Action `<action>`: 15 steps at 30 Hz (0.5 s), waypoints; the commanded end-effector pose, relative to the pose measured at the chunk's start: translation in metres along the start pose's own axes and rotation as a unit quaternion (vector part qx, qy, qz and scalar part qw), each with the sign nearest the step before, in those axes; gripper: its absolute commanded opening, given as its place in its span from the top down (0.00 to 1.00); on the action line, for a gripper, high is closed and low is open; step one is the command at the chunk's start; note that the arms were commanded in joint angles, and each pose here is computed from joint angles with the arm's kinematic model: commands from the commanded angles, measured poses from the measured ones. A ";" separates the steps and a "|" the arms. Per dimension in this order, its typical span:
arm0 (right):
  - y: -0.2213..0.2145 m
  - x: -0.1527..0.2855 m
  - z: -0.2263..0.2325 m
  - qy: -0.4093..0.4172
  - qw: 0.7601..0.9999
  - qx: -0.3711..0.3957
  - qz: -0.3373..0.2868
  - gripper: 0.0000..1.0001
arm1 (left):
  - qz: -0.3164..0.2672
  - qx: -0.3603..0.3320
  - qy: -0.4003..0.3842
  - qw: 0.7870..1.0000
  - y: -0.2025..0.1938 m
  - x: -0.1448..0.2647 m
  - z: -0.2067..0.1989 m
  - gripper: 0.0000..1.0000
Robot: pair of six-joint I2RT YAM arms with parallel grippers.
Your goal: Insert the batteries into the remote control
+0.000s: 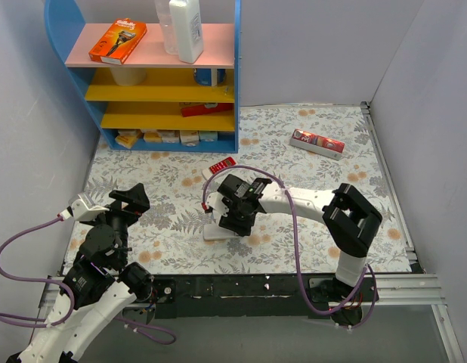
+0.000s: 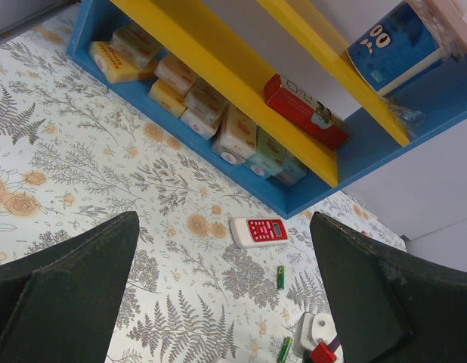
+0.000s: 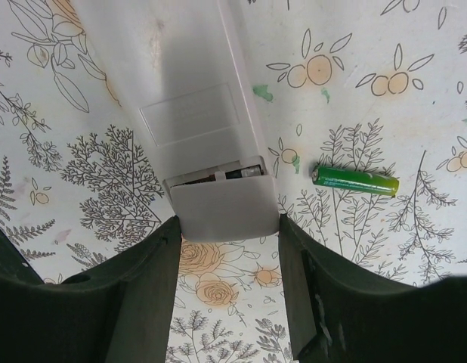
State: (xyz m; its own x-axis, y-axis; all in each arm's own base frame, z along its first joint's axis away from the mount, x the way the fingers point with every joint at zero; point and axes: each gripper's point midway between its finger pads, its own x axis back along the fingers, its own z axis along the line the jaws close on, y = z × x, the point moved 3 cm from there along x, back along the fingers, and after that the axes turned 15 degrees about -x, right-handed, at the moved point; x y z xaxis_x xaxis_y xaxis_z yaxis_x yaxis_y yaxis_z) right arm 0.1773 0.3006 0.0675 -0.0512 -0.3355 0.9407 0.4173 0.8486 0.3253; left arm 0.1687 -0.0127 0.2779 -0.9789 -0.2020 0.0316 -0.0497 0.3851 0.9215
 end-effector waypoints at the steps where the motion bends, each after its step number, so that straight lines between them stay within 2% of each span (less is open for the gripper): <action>1: 0.013 0.004 0.003 0.006 1.000 0.028 -0.004 0.51 | 0.003 -0.014 0.013 1.000 -0.004 -0.003 0.002 0.02; 15: 0.007 0.003 0.006 0.018 0.998 0.051 0.012 0.50 | 0.003 -0.013 0.011 1.000 -0.004 -0.003 0.002 0.02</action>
State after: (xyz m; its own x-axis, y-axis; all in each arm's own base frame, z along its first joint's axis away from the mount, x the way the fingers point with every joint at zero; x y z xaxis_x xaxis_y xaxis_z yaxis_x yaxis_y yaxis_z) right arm 0.1782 0.3052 0.0659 -0.0327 -0.3204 0.9467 0.3457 0.8851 0.3115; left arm 0.1687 -0.0127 0.2779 -0.9788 -0.2024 0.0316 -0.0499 0.3851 0.9215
